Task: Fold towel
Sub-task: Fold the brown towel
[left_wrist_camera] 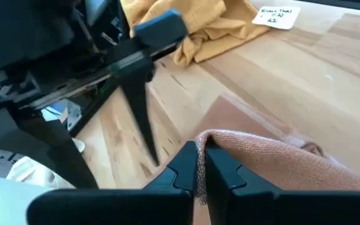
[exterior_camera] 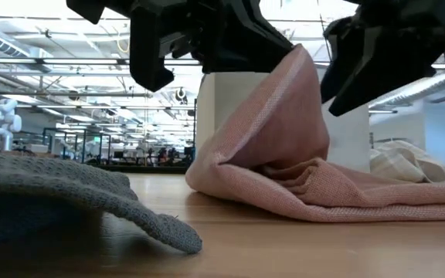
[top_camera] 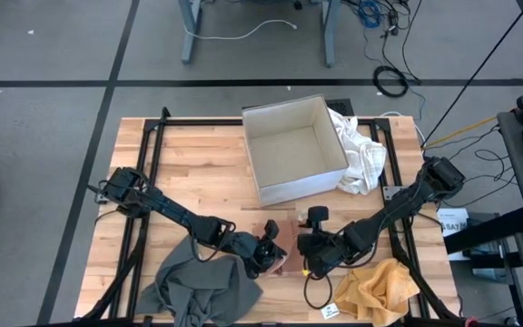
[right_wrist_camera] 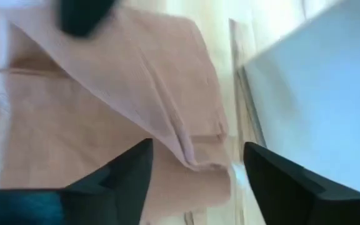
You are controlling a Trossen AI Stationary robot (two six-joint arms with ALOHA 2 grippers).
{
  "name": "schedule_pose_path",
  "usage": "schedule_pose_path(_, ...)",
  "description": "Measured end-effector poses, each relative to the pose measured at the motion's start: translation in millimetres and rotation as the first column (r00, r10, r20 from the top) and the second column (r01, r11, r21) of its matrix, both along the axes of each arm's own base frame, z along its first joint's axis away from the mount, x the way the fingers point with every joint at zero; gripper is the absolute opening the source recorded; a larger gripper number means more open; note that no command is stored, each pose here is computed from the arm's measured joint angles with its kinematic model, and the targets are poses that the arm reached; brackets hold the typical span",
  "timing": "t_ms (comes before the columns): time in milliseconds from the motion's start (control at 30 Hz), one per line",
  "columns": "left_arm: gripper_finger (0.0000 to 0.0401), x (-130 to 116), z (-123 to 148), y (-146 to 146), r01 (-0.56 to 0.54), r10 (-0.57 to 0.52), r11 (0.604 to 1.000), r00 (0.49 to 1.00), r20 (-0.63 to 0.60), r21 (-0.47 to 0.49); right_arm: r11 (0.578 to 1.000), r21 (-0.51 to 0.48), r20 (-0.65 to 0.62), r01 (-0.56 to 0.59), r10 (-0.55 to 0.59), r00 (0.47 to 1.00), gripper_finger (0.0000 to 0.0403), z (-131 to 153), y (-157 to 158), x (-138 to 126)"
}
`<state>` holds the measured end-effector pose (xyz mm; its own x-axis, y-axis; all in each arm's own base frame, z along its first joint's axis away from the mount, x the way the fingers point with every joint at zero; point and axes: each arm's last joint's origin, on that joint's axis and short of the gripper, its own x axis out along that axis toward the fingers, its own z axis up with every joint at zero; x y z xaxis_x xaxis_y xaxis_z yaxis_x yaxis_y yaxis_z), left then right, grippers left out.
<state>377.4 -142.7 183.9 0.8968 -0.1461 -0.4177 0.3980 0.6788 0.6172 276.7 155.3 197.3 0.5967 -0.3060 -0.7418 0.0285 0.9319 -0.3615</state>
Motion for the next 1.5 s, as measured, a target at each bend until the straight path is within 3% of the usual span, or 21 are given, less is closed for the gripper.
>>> schedule_pose_path(167,0.0018,1,1,1,-0.001,0.001,1.000,1.000,0.015,0.000,0.996,0.017,-0.031,-0.083,0.083,0.996,0.0257,-9,2,10)
schedule_pose_path(433,0.0018,2,3,0,0.002,-0.002,1.000,0.999,0.035,-0.006,0.993,-0.021,-0.007,-0.112,0.112,0.994,0.0216,-11,-9,24)
schedule_pose_path(567,0.0018,2,4,0,0.003,-0.003,1.000,0.999,0.039,-0.007,0.985,-0.057,-0.012,-0.165,0.165,0.986,0.0158,-10,-12,28)
schedule_pose_path(767,0.0018,3,6,0,0.004,-0.003,1.000,0.998,0.069,-0.017,0.972,-0.072,-0.087,-0.224,0.218,0.972,0.0017,-12,-18,27)
schedule_pose_path(967,0.0018,5,11,0,0.022,-0.021,1.000,0.992,0.123,-0.006,0.947,-0.252,-0.127,-0.198,0.170,0.977,0.0006,-10,-16,17)
schedule_pose_path(1100,0.0018,6,13,3,0.034,-0.032,0.999,0.990,0.140,-0.017,0.928,-0.312,-0.147,-0.202,0.163,0.976,0.0005,-3,-13,6)
schedule_pose_path(1333,0.0018,11,13,16,0.098,-0.084,0.989,0.989,0.123,-0.113,0.923,-0.312,-0.220,-0.224,0.159,0.963,0.0003,2,-14,-8)
schedule_pose_path(1500,0.0018,14,13,23,0.102,-0.087,0.985,0.990,0.115,-0.136,0.945,-0.204,-0.280,-0.255,0.193,0.940,0.0005,-6,-16,-12)
